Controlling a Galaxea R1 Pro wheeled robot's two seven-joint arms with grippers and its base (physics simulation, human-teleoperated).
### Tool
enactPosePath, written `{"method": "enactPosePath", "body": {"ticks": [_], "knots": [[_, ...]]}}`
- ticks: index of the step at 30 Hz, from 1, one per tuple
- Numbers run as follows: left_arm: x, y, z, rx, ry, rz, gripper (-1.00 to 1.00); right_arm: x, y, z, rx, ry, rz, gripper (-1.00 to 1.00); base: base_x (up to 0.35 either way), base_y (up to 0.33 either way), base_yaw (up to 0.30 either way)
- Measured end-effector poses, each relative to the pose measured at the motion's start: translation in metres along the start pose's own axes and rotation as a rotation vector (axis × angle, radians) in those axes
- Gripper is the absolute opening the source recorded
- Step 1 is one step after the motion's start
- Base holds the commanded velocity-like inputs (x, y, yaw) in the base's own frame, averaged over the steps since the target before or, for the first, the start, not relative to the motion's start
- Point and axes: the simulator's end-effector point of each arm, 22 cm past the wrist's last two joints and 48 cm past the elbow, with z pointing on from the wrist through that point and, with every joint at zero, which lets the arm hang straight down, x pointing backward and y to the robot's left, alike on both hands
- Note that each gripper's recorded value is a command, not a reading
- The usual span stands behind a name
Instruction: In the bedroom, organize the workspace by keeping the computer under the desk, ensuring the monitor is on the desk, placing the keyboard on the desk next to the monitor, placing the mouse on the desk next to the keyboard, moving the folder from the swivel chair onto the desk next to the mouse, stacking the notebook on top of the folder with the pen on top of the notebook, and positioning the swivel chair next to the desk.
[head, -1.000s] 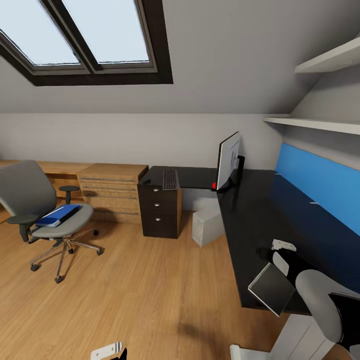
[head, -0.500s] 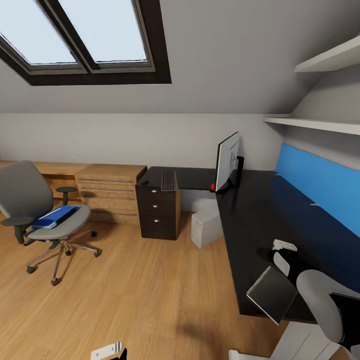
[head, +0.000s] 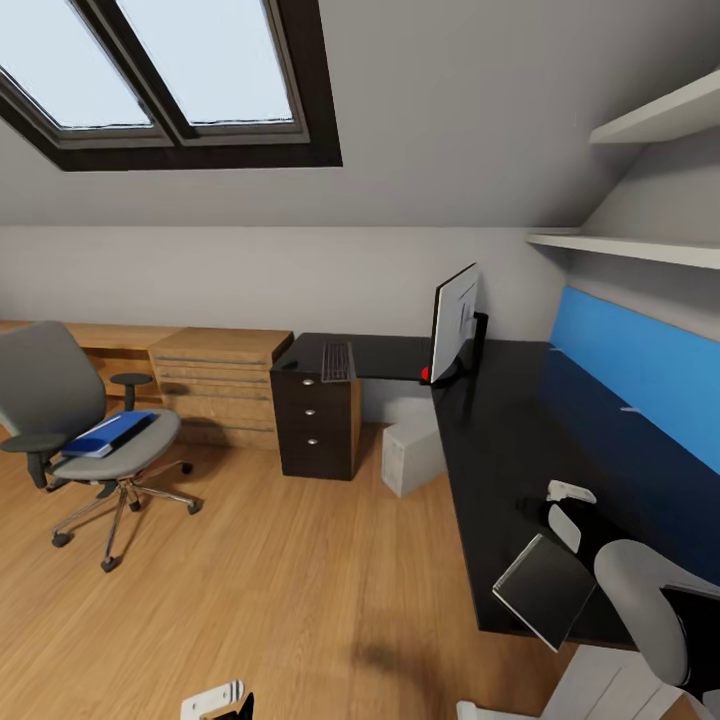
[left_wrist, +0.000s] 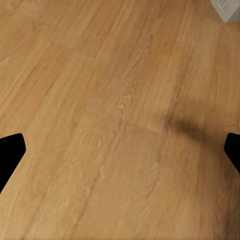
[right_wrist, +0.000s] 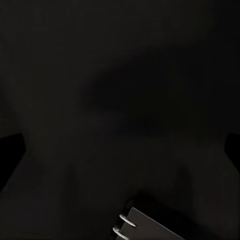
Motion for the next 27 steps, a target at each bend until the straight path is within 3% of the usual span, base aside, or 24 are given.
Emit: {"method": "enactPosePath", "body": {"ticks": [7,27], "knots": [[0.008,0.003,0.008,-0.002,-0.001,-0.001,1.00,0.017,-0.002,0.008,0.008,0.037,-0.014,1.00,0.000,0.000,0.000],[0.019,0.005,0.016,0.000,0.001,0.004,1.00,0.027,-0.003,0.015,0.009,0.042,-0.019,1.00,0.000,0.000,0.000]]}}
